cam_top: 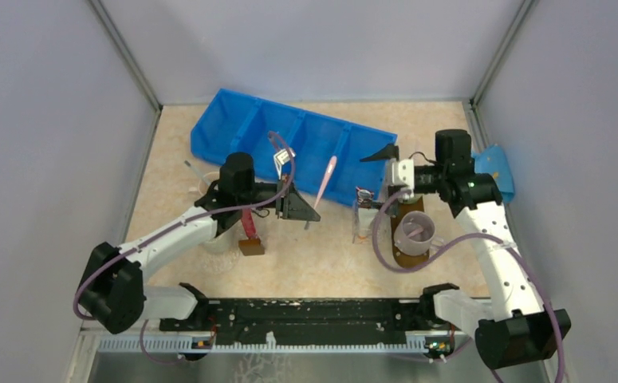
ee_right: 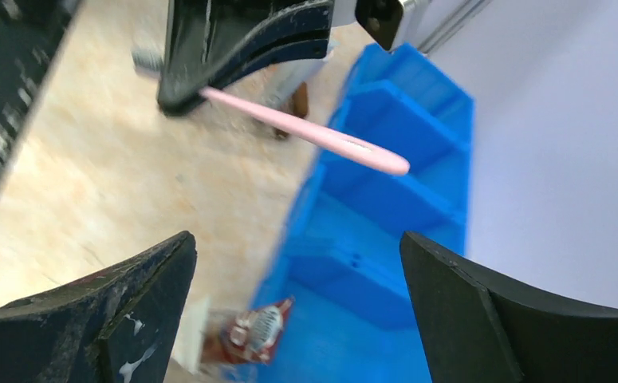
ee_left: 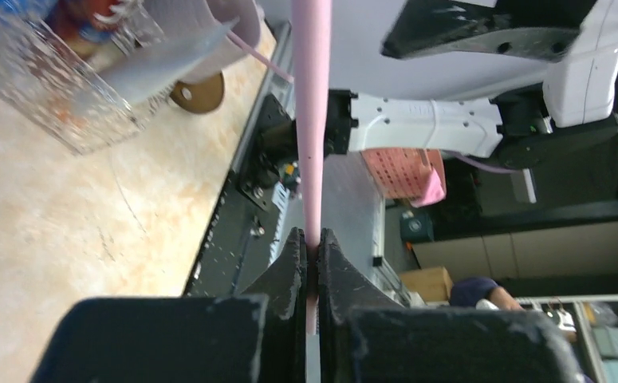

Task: Prepare toiletry sets of a toothbrush and toothpaste on the tray
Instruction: Place the toothbrush in the cup.

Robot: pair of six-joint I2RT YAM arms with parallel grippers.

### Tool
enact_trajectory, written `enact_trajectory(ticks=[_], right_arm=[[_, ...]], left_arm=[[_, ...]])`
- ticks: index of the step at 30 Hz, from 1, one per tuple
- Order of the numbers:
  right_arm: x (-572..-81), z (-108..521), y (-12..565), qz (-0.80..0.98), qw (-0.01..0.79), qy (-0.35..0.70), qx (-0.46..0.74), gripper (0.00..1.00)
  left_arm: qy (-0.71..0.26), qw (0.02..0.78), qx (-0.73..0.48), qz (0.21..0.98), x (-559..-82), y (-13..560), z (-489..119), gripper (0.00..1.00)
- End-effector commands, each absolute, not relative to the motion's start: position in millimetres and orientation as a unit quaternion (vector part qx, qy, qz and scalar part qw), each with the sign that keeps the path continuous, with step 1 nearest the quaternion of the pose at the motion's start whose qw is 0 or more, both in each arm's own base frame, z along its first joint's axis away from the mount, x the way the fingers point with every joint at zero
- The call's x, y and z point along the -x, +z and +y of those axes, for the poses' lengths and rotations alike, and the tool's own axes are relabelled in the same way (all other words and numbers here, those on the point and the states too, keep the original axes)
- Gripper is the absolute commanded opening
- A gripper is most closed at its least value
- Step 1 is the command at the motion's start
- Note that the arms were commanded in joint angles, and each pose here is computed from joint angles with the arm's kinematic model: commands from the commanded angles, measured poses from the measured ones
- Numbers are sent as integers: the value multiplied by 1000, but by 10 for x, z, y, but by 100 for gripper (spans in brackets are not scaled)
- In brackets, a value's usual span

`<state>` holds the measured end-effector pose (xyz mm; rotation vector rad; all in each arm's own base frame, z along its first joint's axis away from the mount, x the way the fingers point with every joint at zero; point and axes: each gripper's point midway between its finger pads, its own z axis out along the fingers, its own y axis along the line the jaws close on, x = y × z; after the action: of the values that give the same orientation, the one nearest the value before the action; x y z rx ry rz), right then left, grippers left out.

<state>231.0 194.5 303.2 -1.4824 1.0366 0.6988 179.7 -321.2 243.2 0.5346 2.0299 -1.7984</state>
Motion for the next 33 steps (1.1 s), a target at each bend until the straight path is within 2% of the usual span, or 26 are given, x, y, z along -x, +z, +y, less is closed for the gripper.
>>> enact_trajectory(ticks=[1,6,13,14,17,20,21,23,24,27,29,33], right_arm=[[-2086,1864,3015,267,557,151,772,99],[-2003,2076,3130,218,537,141,803,96],[-2050,2211,2822,207,468,96,854,73],[-2067,2204,2783,208,460,88,859,69],[-2091,2202,2754,210,450,73,865,48],[-2062,2207,2775,206,448,70,867,22],[-2036,2207,2769,206,446,73,868,15],[-1973,2212,2781,202,448,83,867,3],[-1928,2214,2797,202,451,91,865,0],[-1800,2221,2851,218,463,121,851,0],[-1677,2242,2891,231,474,155,835,0],[-1398,2310,2935,255,491,246,796,0]], left_arm=[[-641,104,-235,723,-1515,2484,-3240,0],[-636,67,-261,723,-1379,2528,-3366,0],[-643,25,-293,708,-1179,2659,-3521,0],[-643,21,-299,705,-1151,2686,-3541,0],[-637,12,-304,708,-1117,2684,-3578,0],[-630,10,-302,715,-1127,2671,-3594,1],[-629,15,-301,716,-1142,2686,-3602,7],[-624,33,-296,722,-1194,2719,-3620,30],[-623,46,-297,722,-1215,2754,-3621,39],[-635,112,-309,699,-1275,2977,-3593,55],[-638,183,-311,680,-1360,3167,-3509,66],[-614,407,-312,600,-1465,3586,-3193,99]])
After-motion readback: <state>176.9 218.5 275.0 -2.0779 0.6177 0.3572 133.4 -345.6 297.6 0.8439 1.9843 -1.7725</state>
